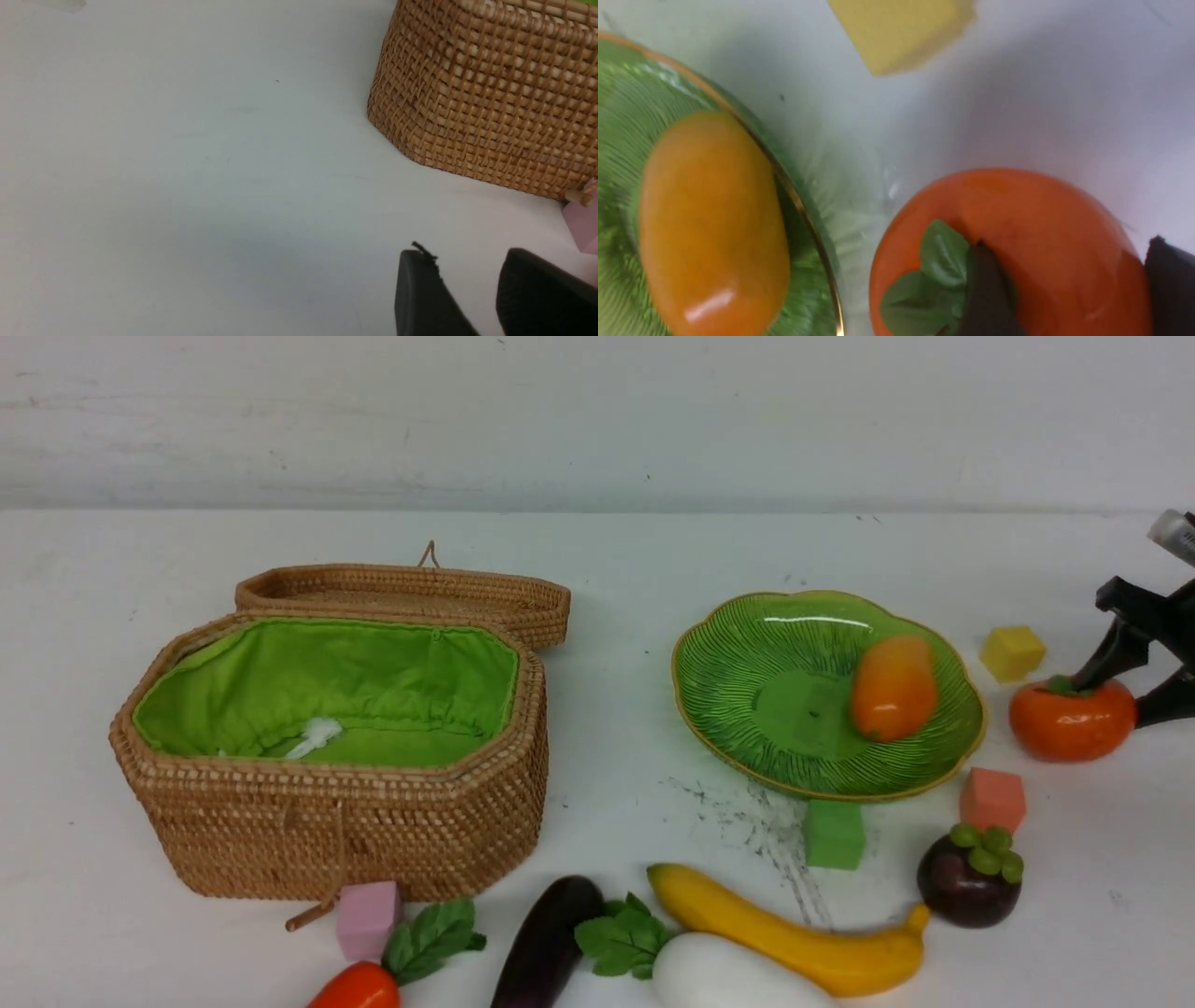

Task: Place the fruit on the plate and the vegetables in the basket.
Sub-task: Grab a tomato with your right arm and place it on the plate on the right.

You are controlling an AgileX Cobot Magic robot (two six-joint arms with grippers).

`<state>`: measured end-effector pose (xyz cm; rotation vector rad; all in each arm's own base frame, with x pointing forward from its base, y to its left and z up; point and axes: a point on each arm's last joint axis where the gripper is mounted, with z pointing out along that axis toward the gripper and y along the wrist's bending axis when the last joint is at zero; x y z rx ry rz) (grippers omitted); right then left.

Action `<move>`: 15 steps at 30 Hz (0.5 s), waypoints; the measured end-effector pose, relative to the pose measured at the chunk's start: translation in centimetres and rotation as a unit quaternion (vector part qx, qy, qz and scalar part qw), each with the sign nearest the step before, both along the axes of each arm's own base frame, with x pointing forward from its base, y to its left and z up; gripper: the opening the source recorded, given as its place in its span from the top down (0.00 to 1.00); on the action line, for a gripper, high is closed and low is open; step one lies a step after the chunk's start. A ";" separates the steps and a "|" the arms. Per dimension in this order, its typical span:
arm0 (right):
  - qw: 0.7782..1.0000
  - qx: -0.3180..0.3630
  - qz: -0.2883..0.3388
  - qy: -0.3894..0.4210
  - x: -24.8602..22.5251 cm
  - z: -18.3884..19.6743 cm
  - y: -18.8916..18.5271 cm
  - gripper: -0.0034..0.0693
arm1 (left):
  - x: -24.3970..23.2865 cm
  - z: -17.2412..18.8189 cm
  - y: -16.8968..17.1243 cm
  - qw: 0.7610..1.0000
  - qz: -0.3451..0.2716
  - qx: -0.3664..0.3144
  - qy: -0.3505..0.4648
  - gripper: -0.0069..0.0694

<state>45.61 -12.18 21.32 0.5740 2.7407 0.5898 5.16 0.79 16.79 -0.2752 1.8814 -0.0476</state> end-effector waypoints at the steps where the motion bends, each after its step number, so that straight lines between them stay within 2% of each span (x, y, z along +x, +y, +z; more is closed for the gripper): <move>1: 1.000 -0.005 -0.001 -0.010 -0.2 1.0 0.1 0.37 | 0.0 0.0 0.0 1.000 0.000 0.000 0.000 0.60; 6: 0.997 -0.005 -0.004 -0.076 -1.7 7.2 1.0 0.37 | 0.0 0.0 0.0 1.000 0.000 0.000 0.000 0.60; 10: 0.992 0.003 0.021 -0.123 -2.8 11.4 4.0 0.37 | 0.0 0.0 0.0 1.000 0.000 0.000 0.000 0.60; 15: 0.987 0.014 0.089 -0.133 -2.6 12.4 10.0 0.37 | 0.0 0.0 0.0 1.000 0.000 0.000 0.000 0.60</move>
